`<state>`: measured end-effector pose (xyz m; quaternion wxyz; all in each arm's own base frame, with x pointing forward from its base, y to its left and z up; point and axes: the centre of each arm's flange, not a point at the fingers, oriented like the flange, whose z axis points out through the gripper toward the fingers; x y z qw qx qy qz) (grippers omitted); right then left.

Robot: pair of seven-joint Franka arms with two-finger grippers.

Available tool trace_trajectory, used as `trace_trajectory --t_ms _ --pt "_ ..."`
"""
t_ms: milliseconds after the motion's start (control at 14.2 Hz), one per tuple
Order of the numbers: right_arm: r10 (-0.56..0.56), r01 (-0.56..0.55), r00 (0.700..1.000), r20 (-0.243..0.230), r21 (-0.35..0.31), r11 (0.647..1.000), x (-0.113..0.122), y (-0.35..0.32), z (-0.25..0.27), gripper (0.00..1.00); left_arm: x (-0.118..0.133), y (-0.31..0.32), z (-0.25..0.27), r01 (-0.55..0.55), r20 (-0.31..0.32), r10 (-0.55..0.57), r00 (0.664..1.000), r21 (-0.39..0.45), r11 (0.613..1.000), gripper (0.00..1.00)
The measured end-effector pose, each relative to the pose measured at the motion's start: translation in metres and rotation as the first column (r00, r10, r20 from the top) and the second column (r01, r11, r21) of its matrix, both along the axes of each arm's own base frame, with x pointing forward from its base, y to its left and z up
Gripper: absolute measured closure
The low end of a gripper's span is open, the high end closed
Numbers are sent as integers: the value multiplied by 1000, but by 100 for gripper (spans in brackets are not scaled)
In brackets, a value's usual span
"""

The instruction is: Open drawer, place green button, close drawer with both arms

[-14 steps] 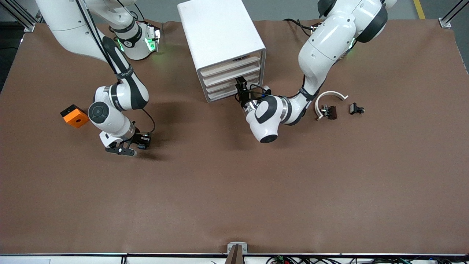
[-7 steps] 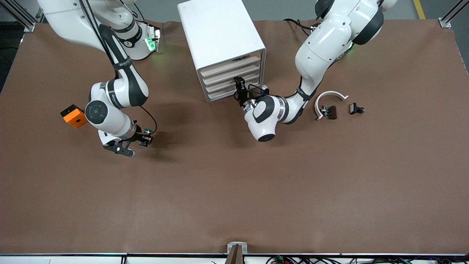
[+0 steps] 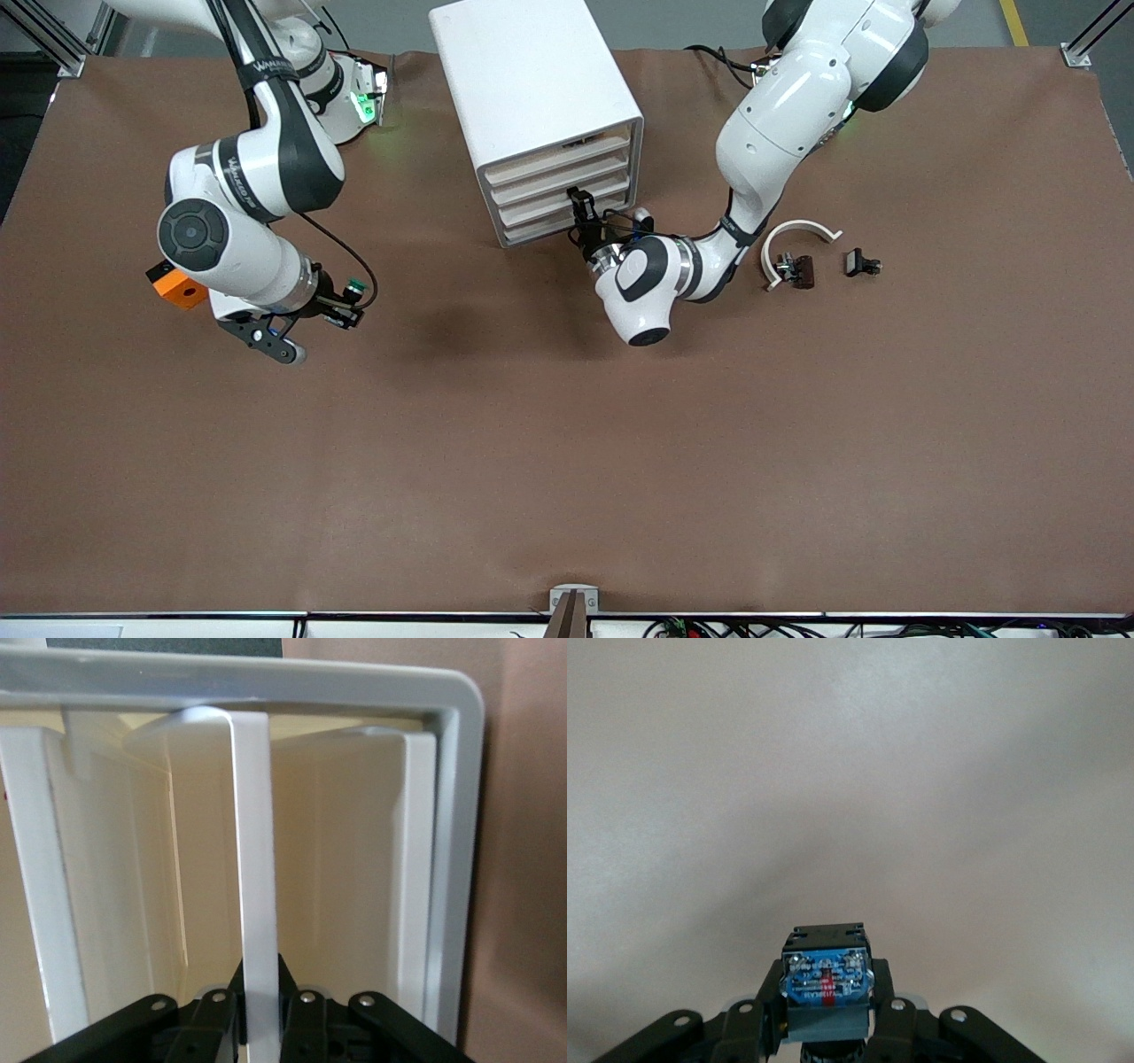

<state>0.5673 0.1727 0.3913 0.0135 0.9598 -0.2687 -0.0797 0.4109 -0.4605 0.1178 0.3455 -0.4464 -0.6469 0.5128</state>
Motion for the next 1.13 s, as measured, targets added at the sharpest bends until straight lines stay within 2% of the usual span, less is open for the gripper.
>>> trace_trajectory --t_ms 141,424,776,1129 --pt "-60 61 998 -27 14 998 1 8 18 59 10 5 1 -9 11 9 1000 4 1000 90" --pt "-150 150 988 -36 14 989 -2 15 49 59 41 23 8 -41 46 41 998 9 999 90" --pt "-243 244 970 -25 4 970 -17 45 71 59 82 53 17 -106 86 106 991 2 994 90" --pt "-358 358 934 4 2 934 -35 103 95 59 92 60 20 -124 98 123 988 -4 992 90"
